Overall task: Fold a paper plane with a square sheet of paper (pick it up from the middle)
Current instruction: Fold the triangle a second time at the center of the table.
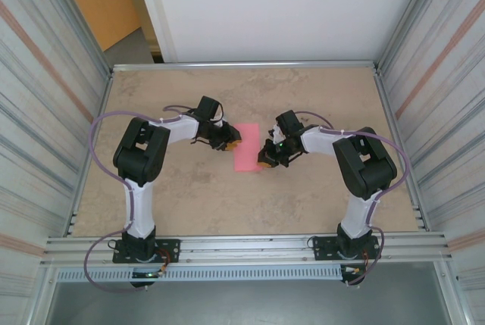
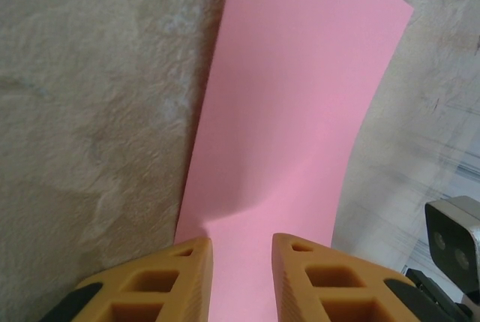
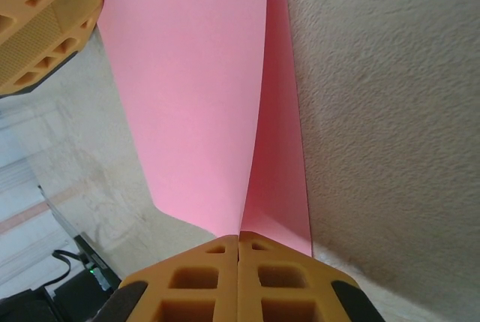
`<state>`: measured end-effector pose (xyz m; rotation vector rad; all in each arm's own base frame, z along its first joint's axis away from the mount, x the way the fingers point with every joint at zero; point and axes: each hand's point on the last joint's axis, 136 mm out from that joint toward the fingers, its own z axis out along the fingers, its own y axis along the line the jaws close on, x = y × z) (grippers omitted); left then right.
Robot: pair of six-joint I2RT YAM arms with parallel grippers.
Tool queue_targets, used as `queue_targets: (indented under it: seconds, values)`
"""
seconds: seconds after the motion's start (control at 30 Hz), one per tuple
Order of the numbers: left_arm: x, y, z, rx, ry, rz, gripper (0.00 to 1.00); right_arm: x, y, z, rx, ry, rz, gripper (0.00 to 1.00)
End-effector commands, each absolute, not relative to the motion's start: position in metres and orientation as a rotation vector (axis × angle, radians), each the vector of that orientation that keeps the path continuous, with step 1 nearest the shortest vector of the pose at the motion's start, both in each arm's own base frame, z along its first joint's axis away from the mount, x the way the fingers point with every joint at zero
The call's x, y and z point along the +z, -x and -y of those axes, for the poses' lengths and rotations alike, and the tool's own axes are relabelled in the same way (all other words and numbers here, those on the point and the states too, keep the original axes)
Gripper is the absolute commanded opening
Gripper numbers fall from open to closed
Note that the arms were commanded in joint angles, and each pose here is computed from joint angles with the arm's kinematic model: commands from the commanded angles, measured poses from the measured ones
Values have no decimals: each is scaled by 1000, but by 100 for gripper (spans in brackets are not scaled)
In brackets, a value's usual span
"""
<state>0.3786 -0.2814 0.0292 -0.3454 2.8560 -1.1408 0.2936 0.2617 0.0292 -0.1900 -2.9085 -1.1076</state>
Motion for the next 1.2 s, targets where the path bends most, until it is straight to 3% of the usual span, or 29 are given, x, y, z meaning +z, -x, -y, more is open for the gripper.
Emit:
queue_targets:
  seconds: [0.0,0.53,1.17]
  values:
    - [61,-385,291,-1161,207,-2797,28,28,-289,-252,-1069,224,2916,4]
    - [8,-375,283,-1027,251,-2954,25,49,-293,-263,-1204,139,2889,2]
    - [-5,-367,282,-1021,275,-2981,25,42,-323,-307,-1265,95,2891,2]
